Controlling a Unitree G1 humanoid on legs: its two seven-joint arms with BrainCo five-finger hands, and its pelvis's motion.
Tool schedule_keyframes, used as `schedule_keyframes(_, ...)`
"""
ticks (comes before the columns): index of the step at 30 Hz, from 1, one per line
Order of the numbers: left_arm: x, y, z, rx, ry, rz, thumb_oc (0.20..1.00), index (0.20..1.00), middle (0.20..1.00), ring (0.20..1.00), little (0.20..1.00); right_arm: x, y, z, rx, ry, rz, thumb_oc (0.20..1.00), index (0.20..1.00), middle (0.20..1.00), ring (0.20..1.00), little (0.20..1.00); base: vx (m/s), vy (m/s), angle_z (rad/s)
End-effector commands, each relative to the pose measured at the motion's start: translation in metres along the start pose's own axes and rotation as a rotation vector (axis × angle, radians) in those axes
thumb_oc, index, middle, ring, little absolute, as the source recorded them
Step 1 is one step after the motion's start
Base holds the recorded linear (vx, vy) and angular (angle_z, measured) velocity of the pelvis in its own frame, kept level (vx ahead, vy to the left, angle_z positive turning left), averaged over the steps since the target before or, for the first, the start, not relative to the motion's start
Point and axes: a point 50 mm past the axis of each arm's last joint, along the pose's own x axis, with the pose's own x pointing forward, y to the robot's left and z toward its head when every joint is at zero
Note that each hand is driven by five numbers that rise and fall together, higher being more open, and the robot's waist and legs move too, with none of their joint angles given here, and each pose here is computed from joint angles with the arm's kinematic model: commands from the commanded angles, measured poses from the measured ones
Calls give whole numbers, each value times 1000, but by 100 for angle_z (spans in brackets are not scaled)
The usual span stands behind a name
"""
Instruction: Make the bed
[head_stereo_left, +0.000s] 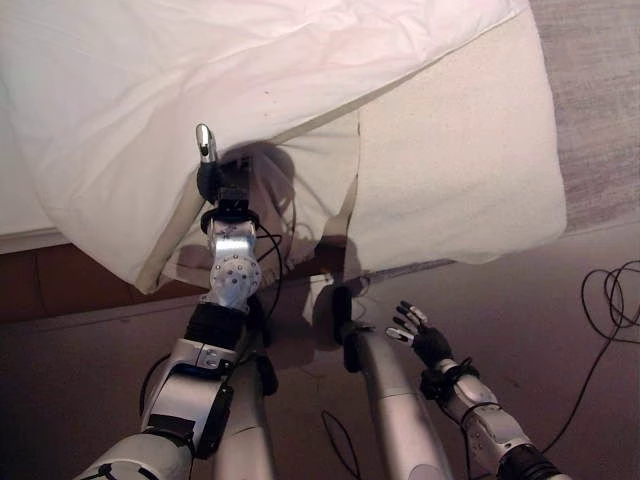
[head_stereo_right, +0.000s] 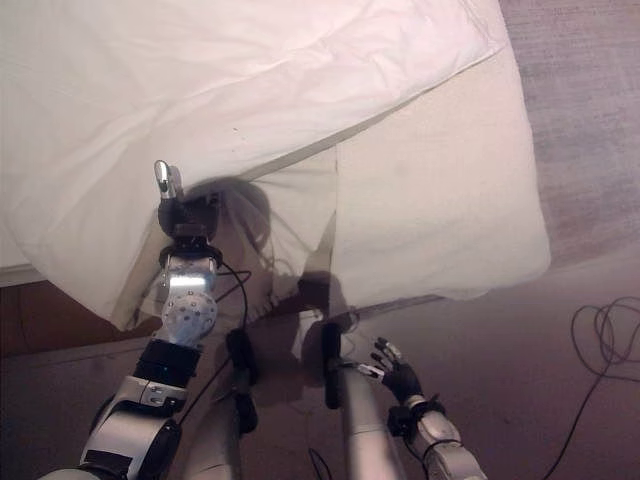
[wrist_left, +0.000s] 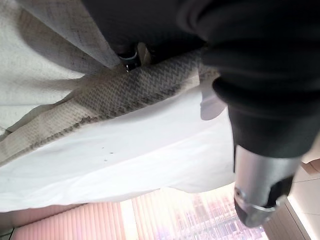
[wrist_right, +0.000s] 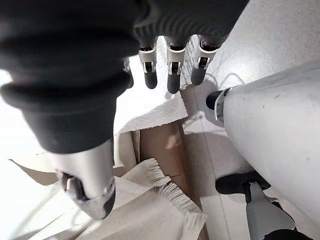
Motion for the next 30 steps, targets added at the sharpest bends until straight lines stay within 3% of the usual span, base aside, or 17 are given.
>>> schedule_keyframes(1, 20, -29, 47, 27, -246, -83, 1000, 1000, 1000, 1000, 1000, -10, 0, -2, 10, -28, 10, 1000, 1000, 1000, 1000, 1000, -58, -9, 1)
schedule_keyframes(11, 33, -58, 51, 20, -320, -14, 1000, 1000, 1000, 1000, 1000, -9, -1, -3, -7, -4, 5, 1000, 1000, 1000, 1000, 1000, -13, -1, 0)
schedule_keyframes(16, 13, -75, 55, -28, -349, -189, 1000, 1000, 1000, 1000, 1000, -12, -2, -4, 14, -10, 5, 1000, 1000, 1000, 1000, 1000, 0, 0, 0)
schedule_keyframes(30, -8, -82, 65, -40, -264, -522, 1000, 1000, 1000, 1000, 1000, -15, -1, -13, 27, 10, 8, 1000, 1000, 1000, 1000, 1000, 14, 1, 1)
